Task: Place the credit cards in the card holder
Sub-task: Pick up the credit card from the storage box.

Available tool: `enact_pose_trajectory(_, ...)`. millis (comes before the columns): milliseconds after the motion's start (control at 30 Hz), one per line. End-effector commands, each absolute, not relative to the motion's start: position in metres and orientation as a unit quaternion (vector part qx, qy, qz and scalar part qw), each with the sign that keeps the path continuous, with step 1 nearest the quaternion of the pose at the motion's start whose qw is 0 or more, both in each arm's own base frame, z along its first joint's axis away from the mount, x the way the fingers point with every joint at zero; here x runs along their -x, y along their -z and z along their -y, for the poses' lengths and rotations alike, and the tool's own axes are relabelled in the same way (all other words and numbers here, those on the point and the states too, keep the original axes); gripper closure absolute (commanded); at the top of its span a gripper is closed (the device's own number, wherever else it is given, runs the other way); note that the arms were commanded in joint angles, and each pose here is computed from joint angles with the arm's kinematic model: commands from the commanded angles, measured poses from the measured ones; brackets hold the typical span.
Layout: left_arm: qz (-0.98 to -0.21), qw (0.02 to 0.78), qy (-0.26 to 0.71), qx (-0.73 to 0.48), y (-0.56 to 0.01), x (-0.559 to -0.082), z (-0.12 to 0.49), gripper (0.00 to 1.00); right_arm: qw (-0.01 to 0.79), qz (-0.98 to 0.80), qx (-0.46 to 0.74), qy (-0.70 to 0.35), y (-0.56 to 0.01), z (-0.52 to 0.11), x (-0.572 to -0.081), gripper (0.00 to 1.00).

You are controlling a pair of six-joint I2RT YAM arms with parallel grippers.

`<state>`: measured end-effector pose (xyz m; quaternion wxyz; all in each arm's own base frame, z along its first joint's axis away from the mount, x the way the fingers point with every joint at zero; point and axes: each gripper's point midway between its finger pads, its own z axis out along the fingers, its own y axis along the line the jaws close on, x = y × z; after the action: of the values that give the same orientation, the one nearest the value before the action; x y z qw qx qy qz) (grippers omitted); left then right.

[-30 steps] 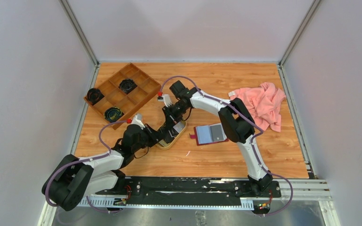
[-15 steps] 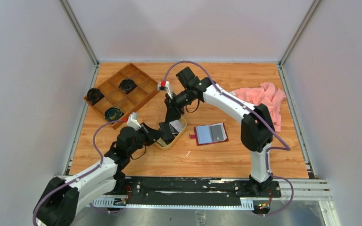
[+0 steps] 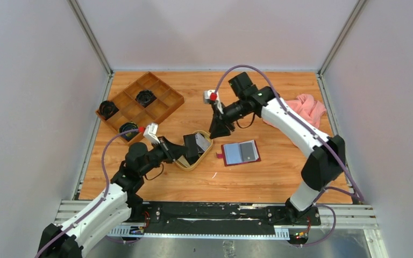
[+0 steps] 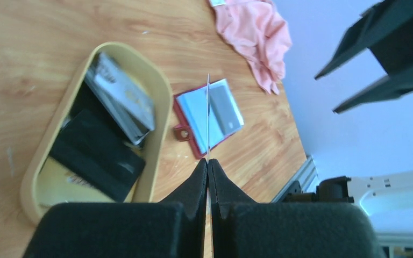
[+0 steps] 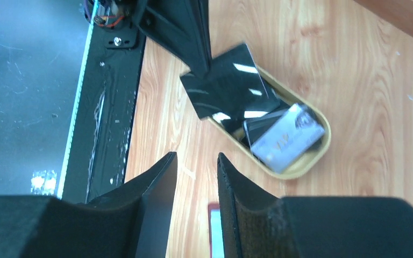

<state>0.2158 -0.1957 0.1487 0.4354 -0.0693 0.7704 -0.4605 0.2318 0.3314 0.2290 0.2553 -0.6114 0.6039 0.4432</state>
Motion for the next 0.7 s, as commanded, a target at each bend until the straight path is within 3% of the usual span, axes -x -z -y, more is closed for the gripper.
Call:
enact_pose_trajectory(0, -0.742, 0.452, 0.495, -0.032, -0.183, -0.203, 0.217, 1.00, 0.283, -0.611, 0.607, -0.422, -0.232, -0.288, -0.230, 0.60)
enact_pose_trajectory(267, -0.685, 0.468, 0.533, -0.169, -0.216, -0.187, 0.268, 1.00, 0.310, -0.609, 0.562, -0.466, -0.223, -0.261, -0.217, 0.41)
enact_pose_trajectory(667, -0.654, 0.478, 0.557, -0.182, -0.227, -0.193, 0.289, 1.00, 0.254, -0.636, 0.501, -0.530, -0.206, -0.265, -0.225, 0.39)
